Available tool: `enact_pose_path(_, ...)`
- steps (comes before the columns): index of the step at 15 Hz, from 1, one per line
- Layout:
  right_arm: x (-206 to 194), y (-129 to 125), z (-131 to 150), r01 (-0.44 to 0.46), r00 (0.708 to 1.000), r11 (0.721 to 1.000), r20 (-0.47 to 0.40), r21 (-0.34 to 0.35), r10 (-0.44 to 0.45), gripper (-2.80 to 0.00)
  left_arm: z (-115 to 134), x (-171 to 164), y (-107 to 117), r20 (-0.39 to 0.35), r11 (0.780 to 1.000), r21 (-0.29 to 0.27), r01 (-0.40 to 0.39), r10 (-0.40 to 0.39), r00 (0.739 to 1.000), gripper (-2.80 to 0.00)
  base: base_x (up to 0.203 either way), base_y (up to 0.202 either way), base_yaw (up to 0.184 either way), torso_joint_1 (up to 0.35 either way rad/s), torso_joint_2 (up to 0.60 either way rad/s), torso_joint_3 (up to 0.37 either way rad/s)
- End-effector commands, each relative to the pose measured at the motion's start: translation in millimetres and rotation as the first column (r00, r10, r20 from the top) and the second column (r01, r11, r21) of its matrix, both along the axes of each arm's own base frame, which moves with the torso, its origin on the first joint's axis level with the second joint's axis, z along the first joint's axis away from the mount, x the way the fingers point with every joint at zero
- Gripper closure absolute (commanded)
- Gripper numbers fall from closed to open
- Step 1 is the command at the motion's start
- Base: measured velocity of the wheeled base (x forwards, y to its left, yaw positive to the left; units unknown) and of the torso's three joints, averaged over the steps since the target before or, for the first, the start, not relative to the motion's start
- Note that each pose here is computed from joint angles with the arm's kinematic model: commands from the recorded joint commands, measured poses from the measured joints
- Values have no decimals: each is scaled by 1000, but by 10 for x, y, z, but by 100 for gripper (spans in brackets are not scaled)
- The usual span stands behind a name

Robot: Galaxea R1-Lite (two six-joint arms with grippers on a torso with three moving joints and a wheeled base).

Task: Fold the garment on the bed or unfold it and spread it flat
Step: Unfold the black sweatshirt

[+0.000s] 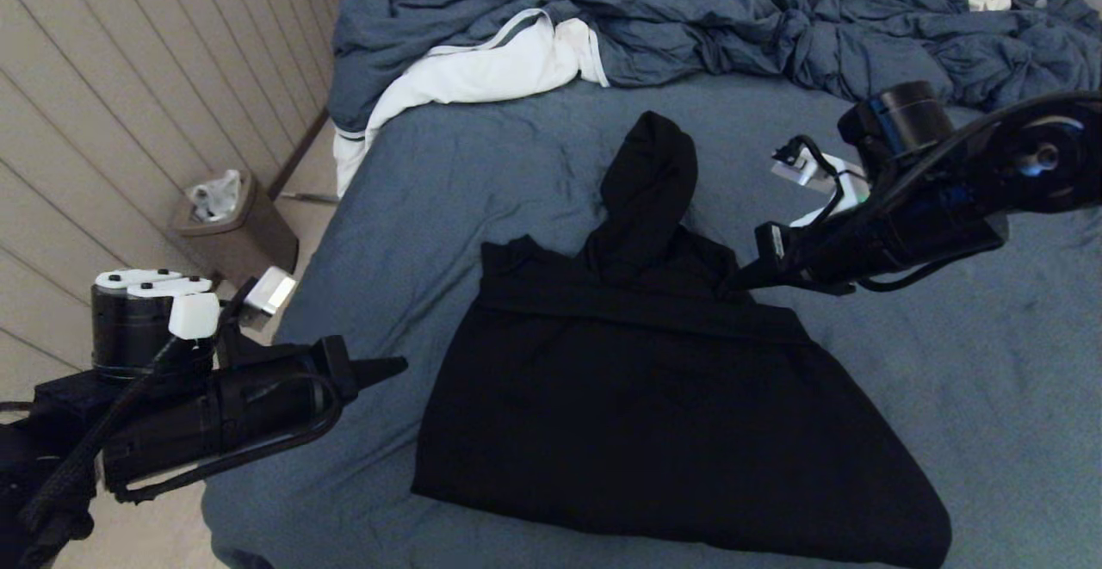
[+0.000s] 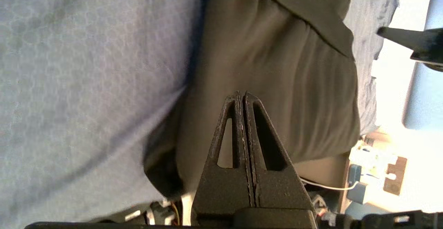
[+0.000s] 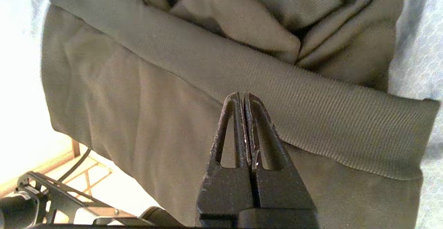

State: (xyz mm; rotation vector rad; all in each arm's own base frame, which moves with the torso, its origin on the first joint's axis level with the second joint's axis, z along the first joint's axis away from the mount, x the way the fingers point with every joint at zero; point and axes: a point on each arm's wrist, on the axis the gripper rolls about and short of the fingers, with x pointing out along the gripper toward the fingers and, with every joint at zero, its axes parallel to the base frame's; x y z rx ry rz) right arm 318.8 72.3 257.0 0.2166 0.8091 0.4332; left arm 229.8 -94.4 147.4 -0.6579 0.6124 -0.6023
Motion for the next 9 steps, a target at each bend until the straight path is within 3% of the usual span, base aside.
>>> enact_pose_path(1,-46,-3,53,-4,1000,1000,14,5,3,0,-79,6,-8,-3,1000,0,5,-5,1000,0,0,0,0,0,0,0)
enact_pose_path(2,-52,-9,57,-2,1000,1000,15,5,2,0,-61,-9,-4,33,1000,-9,8,-8,999,0,0,0,0,0,0,0)
enact_pose_path(3,-53,-4,57,-4,1000,1000,15,5,3,0,-44,-16,-1,57,1000,-13,8,-7,998,-280,0,0,0,0,0,0)
enact_pose_path(9,-36,5,43,-7,1000,1000,12,4,7,0,121,31,4,139,997,-25,-67,70,988,-280,0,0,0,0,0,0)
